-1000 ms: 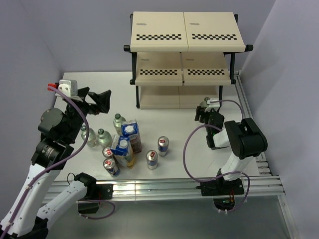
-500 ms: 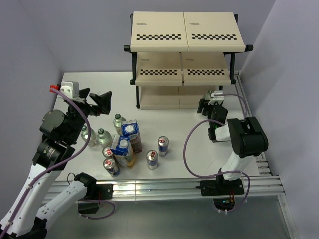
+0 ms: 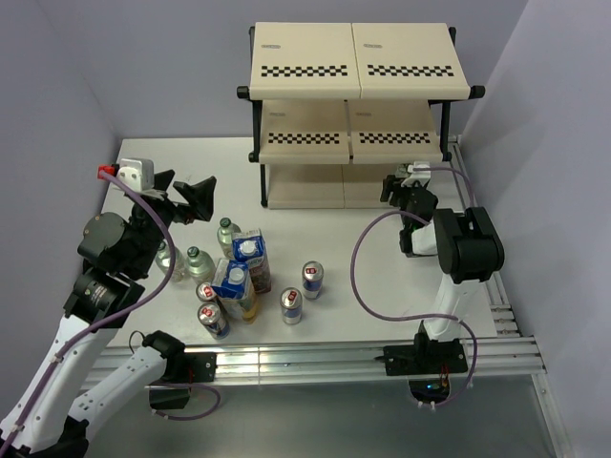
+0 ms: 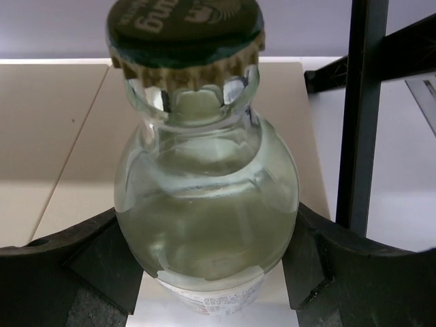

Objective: Place and organize the beverage onto the shelf
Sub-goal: Place the drink on the shelf.

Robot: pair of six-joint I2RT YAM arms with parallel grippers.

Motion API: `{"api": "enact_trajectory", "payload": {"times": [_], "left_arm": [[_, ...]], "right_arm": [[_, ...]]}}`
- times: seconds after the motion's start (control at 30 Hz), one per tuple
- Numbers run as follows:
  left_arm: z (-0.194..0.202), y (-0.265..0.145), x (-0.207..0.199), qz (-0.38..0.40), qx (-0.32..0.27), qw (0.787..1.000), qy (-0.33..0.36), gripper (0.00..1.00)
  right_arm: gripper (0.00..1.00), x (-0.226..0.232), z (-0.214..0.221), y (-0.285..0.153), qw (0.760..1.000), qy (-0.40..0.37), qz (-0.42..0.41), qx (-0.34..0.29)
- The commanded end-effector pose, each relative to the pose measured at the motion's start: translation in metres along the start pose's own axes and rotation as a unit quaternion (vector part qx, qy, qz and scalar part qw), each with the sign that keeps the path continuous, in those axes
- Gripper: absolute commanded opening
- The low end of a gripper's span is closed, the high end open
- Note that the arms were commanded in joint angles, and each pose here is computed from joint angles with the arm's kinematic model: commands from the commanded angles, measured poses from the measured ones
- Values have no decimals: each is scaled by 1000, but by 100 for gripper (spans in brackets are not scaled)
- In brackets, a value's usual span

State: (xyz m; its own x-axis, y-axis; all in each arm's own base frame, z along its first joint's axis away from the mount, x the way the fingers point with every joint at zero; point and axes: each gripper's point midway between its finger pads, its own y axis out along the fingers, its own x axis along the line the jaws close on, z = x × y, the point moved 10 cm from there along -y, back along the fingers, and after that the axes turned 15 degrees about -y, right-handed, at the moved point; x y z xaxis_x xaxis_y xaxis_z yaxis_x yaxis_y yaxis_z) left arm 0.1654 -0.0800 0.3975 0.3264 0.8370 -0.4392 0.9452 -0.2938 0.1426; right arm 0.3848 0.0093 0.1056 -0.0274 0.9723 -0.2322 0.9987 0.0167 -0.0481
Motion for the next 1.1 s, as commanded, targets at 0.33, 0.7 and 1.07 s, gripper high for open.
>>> {"api": "enact_trajectory", "payload": {"times": [0.33, 0.7, 1.07], "left_arm": [[-5, 1, -2, 6, -24, 1000, 6, 99], [-3, 4, -2, 6, -19, 1000, 5, 100], [-3, 2, -2, 10, -24, 1000, 3, 99]], "right_arm": [[0, -35, -81, 31, 962, -23, 66, -265], [0, -47, -70, 40, 960, -11, 88, -264], [0, -52, -58, 53, 958, -22, 119, -259]]}}
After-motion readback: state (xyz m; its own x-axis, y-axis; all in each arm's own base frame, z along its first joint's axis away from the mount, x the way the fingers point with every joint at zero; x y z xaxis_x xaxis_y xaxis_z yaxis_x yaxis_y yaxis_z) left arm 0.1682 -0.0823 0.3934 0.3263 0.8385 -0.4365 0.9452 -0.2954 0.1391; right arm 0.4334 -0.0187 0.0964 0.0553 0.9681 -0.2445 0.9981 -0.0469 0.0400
